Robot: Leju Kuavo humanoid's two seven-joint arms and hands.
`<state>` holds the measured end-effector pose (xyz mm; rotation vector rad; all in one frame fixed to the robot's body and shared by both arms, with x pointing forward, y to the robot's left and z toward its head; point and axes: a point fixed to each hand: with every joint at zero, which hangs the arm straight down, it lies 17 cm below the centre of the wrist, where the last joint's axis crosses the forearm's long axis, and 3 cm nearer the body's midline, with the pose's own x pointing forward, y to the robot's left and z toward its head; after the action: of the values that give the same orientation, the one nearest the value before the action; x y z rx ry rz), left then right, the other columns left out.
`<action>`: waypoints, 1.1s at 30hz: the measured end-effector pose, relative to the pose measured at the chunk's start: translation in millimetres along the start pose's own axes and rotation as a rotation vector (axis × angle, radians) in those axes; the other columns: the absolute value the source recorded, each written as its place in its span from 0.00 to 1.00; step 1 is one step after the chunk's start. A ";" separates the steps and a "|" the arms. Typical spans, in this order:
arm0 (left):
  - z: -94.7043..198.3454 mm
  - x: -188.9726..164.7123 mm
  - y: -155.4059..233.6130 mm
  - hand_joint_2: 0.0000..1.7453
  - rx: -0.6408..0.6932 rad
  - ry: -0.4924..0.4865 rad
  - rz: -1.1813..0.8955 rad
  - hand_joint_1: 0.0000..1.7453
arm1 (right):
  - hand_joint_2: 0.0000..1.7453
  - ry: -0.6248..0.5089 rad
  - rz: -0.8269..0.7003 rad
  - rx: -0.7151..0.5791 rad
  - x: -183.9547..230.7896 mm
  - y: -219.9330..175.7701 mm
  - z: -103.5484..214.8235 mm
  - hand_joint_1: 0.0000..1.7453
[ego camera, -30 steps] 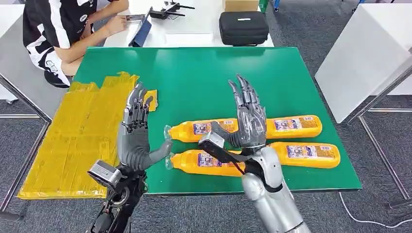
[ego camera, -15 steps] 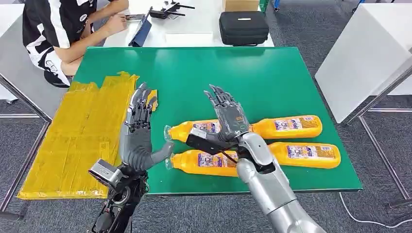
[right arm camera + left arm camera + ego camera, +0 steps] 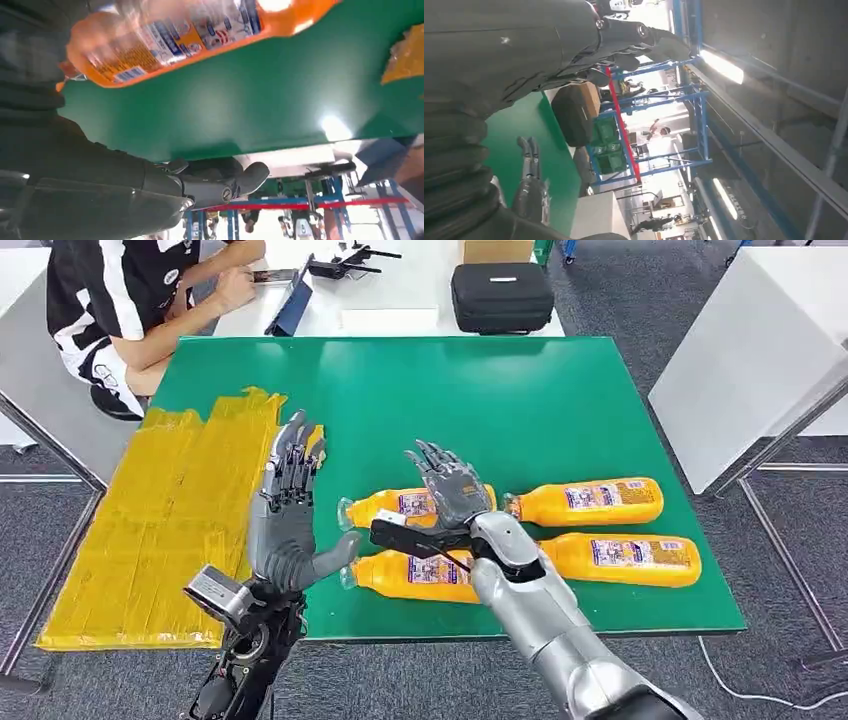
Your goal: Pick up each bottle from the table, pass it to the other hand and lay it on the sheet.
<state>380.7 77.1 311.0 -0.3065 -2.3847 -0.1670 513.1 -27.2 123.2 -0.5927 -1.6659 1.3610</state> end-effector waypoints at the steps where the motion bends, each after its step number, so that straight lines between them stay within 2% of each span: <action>1: 0.1 -0.4 0.0 1.00 0.000 0.001 0.000 0.00 | 1.00 0.003 0.001 0.006 -1.0 1.9 0.0 0.00; 13: 1.4 -4.4 -2.5 1.00 -0.007 0.018 0.019 0.00 | 1.00 0.125 0.072 0.053 -46.5 18.3 4.4 0.00; 33: 2.0 -5.7 -2.8 1.00 -0.007 0.022 0.020 0.00 | 1.00 0.161 0.079 0.096 -64.7 32.9 11.6 0.00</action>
<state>382.8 73.9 305.6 -0.3304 -2.3588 -0.1689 530.2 -75.8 70.8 -0.6995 -1.4537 1.4029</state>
